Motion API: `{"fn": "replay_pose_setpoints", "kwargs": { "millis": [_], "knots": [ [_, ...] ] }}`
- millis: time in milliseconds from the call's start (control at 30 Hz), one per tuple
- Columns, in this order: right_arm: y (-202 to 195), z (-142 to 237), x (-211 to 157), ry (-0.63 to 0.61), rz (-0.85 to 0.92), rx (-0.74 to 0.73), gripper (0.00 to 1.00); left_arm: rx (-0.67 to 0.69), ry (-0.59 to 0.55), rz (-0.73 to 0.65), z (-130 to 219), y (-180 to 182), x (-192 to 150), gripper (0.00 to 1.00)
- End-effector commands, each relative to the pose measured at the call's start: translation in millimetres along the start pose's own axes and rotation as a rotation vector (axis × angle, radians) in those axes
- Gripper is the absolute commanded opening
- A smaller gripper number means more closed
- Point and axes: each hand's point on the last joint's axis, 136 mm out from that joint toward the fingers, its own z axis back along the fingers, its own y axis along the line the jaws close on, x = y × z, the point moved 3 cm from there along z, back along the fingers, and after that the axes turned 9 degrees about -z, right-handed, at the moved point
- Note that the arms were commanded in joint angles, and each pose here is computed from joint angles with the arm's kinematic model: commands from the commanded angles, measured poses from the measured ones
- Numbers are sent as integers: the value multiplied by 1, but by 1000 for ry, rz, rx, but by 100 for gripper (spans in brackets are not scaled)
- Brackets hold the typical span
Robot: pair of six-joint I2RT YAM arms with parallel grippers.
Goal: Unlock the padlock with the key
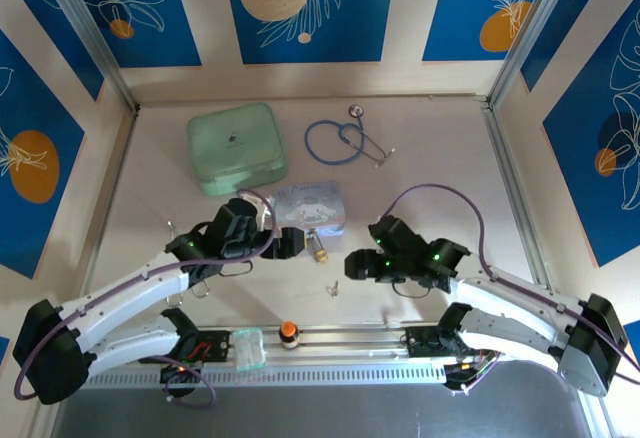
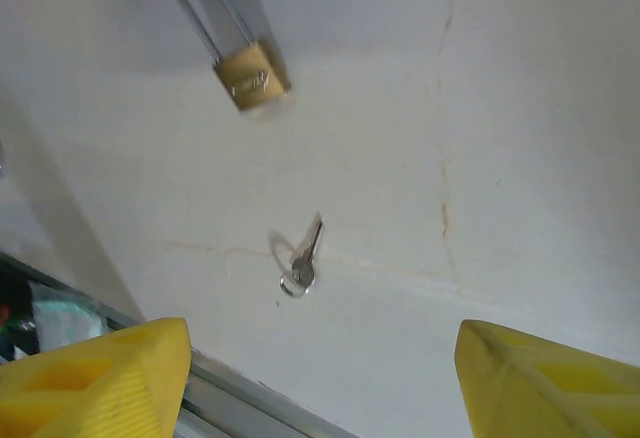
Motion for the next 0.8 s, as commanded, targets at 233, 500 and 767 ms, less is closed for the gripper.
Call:
{"fn": "replay_pose_setpoints", "kwargs": {
  "millis": [233, 500, 767],
  "knots": [
    [38, -48, -18, 26, 69, -127, 57, -29, -8, 20, -8, -17, 1, 99],
    [41, -73, -27, 50, 98, -256, 49, 20, -2, 36, -4, -3, -11, 99],
    [25, -79, -33, 34, 106, -401, 46, 24, -9, 53, -3, 1, -17, 99]
  ]
}}
